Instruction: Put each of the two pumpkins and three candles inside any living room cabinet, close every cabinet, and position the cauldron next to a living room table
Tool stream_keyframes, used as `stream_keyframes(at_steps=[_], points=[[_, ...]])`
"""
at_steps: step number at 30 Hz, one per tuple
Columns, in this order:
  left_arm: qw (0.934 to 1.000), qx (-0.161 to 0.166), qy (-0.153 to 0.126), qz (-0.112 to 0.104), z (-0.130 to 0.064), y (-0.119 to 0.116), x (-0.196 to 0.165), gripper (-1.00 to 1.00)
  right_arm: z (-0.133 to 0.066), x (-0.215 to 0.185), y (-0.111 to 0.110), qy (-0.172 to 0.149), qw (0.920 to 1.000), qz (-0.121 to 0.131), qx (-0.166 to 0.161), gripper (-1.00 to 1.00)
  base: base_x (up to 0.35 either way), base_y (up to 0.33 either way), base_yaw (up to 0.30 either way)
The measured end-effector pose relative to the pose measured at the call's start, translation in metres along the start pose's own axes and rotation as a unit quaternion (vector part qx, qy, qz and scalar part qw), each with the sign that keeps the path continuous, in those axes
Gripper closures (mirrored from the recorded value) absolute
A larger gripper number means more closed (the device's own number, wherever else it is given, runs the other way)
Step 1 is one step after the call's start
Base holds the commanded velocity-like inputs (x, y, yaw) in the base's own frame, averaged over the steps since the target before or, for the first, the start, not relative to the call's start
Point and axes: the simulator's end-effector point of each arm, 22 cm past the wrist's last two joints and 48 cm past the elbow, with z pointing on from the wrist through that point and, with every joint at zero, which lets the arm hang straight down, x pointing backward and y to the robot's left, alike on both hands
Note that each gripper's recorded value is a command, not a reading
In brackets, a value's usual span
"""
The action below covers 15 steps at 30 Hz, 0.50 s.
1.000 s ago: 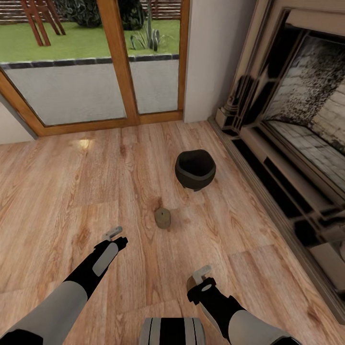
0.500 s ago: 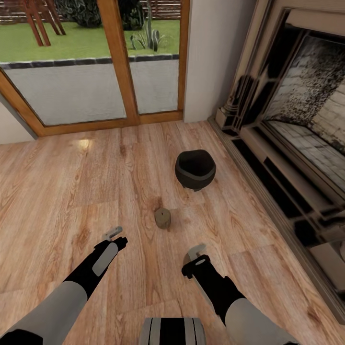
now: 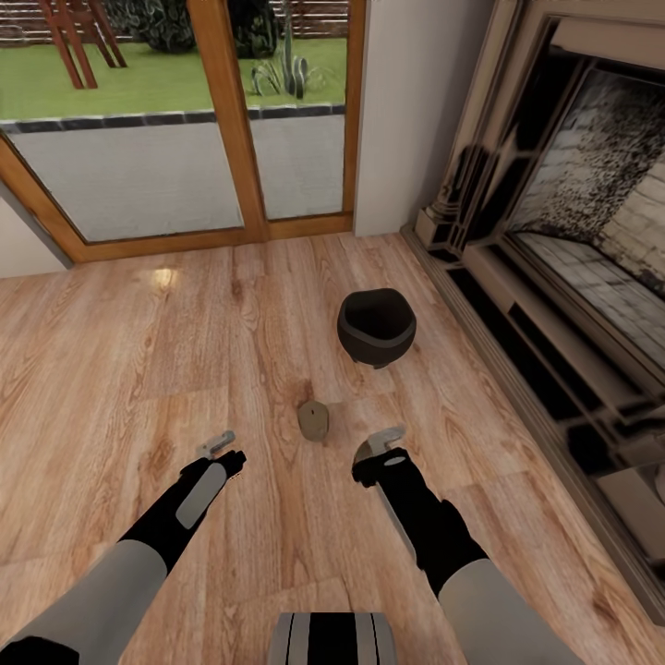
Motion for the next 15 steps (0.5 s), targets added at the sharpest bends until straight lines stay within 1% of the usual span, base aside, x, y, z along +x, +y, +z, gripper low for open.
stream_keyframes(at_steps=[2,3,5,8,15], points=[[0.9993,0.031,-0.018,-0.003,-0.014,-0.025,-0.021,-1.0,-0.003,-0.009,-0.004,-0.01,0.9999,0.002,0.003,1.0,0.0,0.0,0.0],[0.9988,0.042,-0.024,-0.004,-0.02,-0.034,-0.029,-1.0,-0.004,-0.01,-0.006,-0.012,0.9999,0.002,0.005,1.0,0.0,0.0,0.0],[0.9966,0.07,-0.042,-0.002,-0.036,-0.054,-0.049,-1.0,-0.007,-0.013,-0.016,-0.013,0.9998,0.001,0.013,1.0,0.0,0.0,-0.013],[0.9961,0.074,-0.047,0.0,-0.04,-0.056,-0.054,-1.0,-0.011,-0.018,-0.026,-0.016,0.9997,0.003,0.018,1.0,0.0,0.0,-0.135],[0.9959,0.077,-0.047,0.001,-0.043,-0.057,-0.054,-1.0,-0.016,-0.024,-0.033,-0.023,0.9995,0.005,0.022,1.0,0.0,0.0,-0.225]])
